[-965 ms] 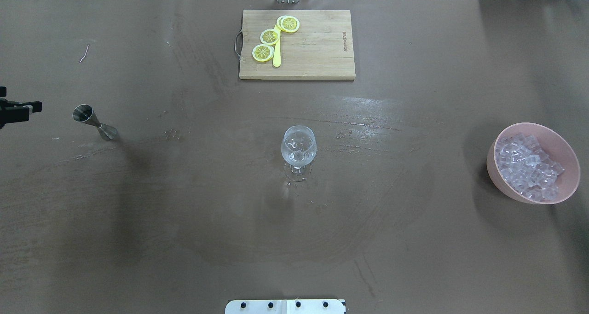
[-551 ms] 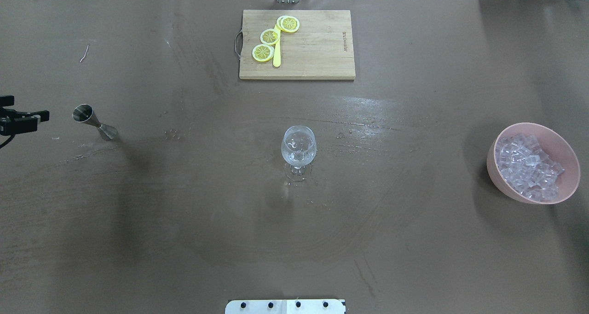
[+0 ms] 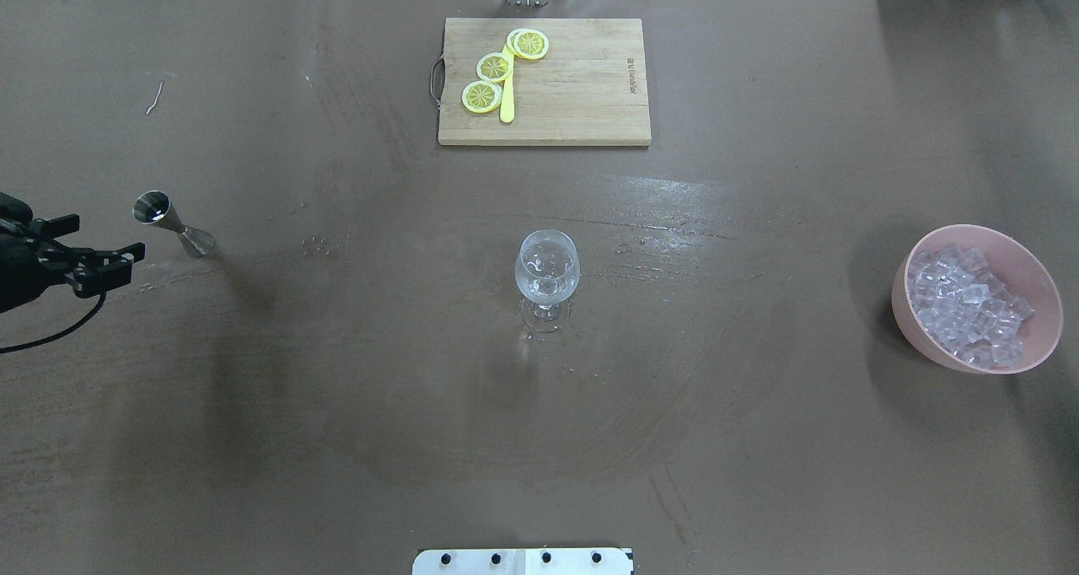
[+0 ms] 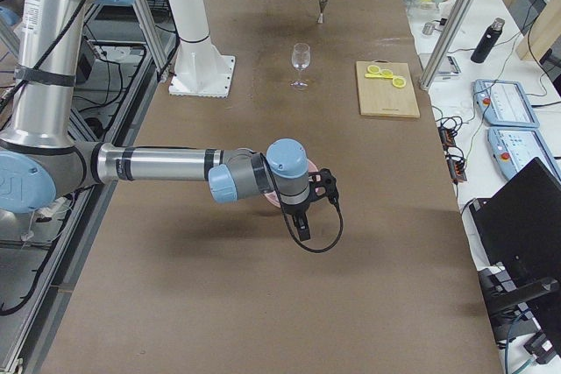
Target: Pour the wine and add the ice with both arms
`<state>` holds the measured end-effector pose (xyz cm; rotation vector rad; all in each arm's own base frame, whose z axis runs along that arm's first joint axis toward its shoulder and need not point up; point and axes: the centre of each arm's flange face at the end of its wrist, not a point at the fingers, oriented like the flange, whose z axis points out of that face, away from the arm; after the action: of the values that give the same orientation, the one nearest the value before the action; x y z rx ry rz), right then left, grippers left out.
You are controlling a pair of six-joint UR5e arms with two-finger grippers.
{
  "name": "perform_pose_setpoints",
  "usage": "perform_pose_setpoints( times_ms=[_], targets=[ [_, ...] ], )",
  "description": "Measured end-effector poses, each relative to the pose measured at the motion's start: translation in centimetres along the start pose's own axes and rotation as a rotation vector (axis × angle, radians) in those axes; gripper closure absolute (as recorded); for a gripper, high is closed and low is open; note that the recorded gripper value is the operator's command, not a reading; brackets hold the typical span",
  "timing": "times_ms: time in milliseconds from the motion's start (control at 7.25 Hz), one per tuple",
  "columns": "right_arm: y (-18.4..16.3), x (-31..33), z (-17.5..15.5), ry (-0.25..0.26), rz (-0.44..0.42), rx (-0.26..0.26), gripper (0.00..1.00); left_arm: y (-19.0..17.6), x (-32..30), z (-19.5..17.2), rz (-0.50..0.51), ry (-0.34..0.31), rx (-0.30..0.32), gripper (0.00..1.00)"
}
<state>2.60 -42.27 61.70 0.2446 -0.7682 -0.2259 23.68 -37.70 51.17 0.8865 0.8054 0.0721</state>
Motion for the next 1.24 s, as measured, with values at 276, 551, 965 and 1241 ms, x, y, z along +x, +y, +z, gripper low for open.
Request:
perform_pose_setpoints(
  times_ms=[276, 551, 965, 1241],
  targets=[
    [0.0, 0.0, 0.0, 0.001, 0.000, 0.000, 0.00, 2.5, -0.1, 1.6, -0.004, -0.020, 0.035, 0.01],
    [0.0, 0.0, 0.0, 0.000, 0.001, 0.000, 0.00, 3.6, -0.5, 3.5, -0.048, -0.013, 0.067, 0.01],
    [0.0, 0.0, 0.0, -0.001, 0.001, 0.000, 0.00, 3.7, 0.5, 6.8, -0.152, -0.029, 0.101, 0.01],
    [0.0, 0.0, 0.0, 0.000, 0.001, 0.000, 0.00, 3.5, 1.5, 8.4, -0.186, -0.036, 0.123, 0.01]
  ],
)
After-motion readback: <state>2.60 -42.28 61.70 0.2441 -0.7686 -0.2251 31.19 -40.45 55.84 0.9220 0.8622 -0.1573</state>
